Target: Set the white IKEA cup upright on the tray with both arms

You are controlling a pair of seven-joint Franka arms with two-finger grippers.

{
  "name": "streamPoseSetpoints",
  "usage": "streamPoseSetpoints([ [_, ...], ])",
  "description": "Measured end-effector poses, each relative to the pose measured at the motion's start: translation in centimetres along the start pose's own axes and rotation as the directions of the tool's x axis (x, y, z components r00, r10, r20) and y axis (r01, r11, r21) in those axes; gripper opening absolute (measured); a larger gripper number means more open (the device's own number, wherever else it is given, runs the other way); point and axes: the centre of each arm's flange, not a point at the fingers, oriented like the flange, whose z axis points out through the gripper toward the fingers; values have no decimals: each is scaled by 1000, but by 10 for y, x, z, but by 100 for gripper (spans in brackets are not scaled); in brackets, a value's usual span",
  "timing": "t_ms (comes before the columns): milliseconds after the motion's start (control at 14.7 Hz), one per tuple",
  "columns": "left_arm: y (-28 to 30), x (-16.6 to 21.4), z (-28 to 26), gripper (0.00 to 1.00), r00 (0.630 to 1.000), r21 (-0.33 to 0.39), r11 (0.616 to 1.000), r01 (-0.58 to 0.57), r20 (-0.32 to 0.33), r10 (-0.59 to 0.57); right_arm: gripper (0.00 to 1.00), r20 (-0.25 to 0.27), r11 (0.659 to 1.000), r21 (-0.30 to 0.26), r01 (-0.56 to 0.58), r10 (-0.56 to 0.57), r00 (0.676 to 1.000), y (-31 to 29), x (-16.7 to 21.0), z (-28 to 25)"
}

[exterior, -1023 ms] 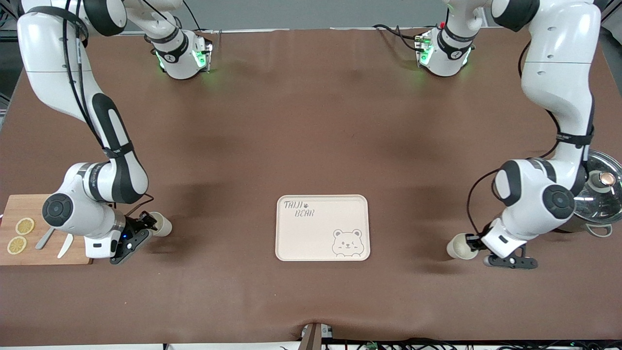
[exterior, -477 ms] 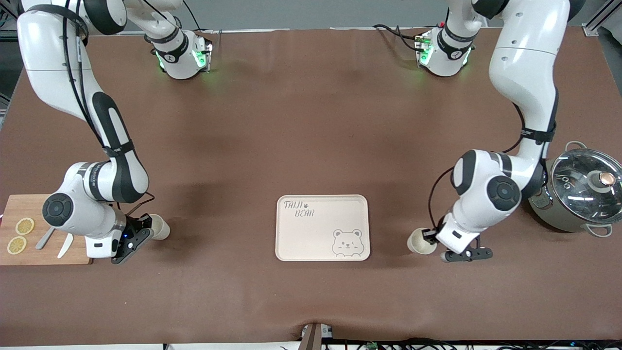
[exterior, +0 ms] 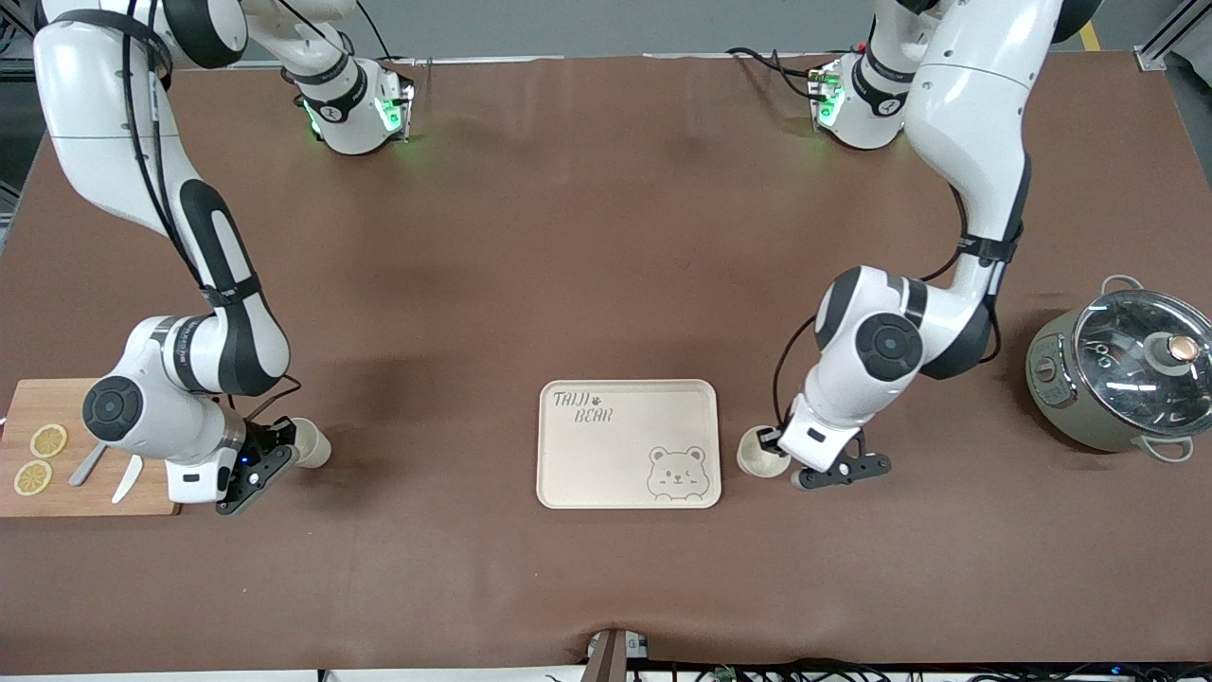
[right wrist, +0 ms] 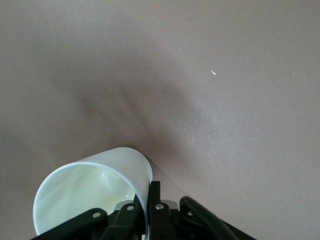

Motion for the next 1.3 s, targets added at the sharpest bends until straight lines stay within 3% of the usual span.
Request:
streamPoseSetpoints([
  [205, 27, -20, 2, 5, 1000, 7, 1000, 29, 2, -29, 4, 15, 993, 89, -79, 78, 997, -4, 2, -12],
  [409, 50, -38, 3, 5, 999, 6, 999, 52, 4, -52, 4, 55, 969, 153, -192, 185, 981, -12, 14, -61],
  [614, 63, -52, 7, 5, 998, 10, 998, 58, 13, -58, 4, 105, 936, 168, -310, 295, 950, -41, 33, -108],
  [818, 71, -62, 17, 5, 998, 19, 998, 65, 26, -65, 4, 139, 888, 148, -434, 416, 899, -86, 62, -143],
  [1023, 74, -66, 22, 5, 997, 22, 998, 67, 31, -68, 4, 154, 794, 116, -597, 579, 801, -147, 103, -164],
  [1295, 79, -69, 24, 5, 997, 11, 997, 75, 21, -75, 4, 136, 601, 89, -794, 782, 608, -243, 165, -184],
])
